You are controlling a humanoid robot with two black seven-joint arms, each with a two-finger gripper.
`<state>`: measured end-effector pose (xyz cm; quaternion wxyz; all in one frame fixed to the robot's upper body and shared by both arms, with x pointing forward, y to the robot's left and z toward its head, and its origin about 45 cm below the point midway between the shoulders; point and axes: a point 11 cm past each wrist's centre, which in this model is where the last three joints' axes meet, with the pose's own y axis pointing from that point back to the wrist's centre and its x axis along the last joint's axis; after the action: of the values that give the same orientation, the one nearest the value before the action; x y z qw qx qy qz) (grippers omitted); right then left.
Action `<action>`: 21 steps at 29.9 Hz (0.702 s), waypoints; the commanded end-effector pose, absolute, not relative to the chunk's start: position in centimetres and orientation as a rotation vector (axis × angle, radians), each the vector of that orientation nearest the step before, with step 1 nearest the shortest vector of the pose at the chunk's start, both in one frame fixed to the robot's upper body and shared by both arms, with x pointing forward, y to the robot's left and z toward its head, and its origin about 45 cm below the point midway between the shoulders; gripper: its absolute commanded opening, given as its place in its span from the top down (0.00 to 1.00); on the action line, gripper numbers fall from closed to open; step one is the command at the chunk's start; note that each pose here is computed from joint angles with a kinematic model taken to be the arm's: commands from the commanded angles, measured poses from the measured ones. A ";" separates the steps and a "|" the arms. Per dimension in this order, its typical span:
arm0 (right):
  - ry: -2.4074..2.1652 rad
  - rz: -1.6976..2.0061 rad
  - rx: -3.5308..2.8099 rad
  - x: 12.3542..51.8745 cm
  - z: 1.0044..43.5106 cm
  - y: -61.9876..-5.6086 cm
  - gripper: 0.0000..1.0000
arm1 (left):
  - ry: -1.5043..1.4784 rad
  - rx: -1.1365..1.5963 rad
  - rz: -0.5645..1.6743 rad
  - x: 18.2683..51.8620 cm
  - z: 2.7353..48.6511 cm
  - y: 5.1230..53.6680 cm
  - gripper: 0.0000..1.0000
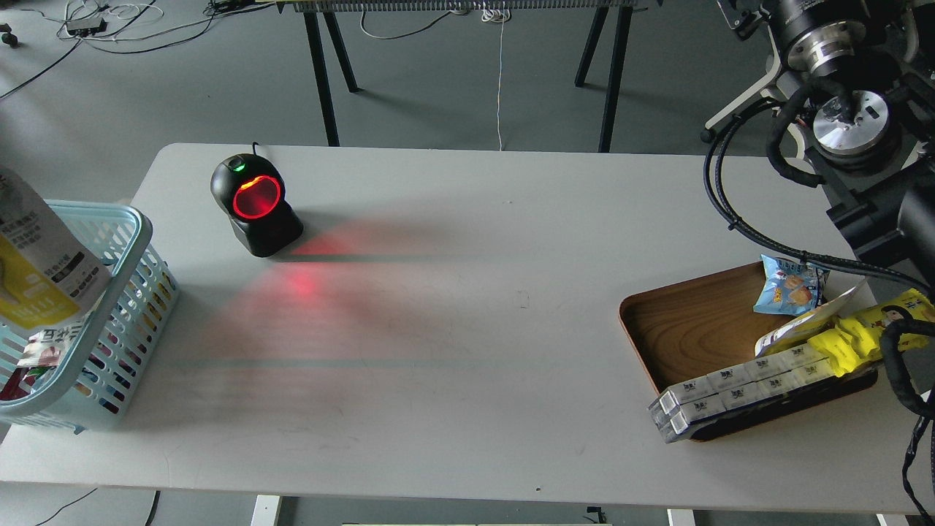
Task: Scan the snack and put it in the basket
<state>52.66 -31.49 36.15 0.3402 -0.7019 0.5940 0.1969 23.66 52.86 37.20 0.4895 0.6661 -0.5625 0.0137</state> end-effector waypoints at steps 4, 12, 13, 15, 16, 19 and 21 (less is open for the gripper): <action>1.547 0.513 -1.829 52.7 36.1 -31.4 0.00 | -1.391 1.605 0.067 24.0 37.8 52.6 0.98; 1.544 0.513 -1.829 52.7 36.1 -31.4 0.00 | -1.390 1.624 0.078 24.1 38.2 53.1 0.97; 1.543 0.513 -1.831 52.7 36.2 -31.3 0.00 | -1.372 1.629 0.072 23.8 37.7 53.4 0.97; 1.544 0.514 -1.830 52.7 36.1 -31.3 0.00 | -1.346 1.632 0.059 23.4 37.1 53.8 0.97; 1.544 0.514 -1.830 52.7 36.1 -31.3 0.00 | -1.337 1.632 0.055 23.2 36.8 53.8 0.97; 1.544 0.514 -1.830 52.7 36.1 -31.3 0.00 | -1.319 1.631 0.048 22.9 36.3 54.0 0.97; 1.545 0.512 -1.830 52.7 36.1 -31.4 0.00 | -1.309 1.631 0.041 22.7 36.0 54.1 0.95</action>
<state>52.67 -31.29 36.12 0.3396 -0.7031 0.5927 0.1975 23.01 53.94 36.47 0.4966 0.6738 -0.5468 0.0206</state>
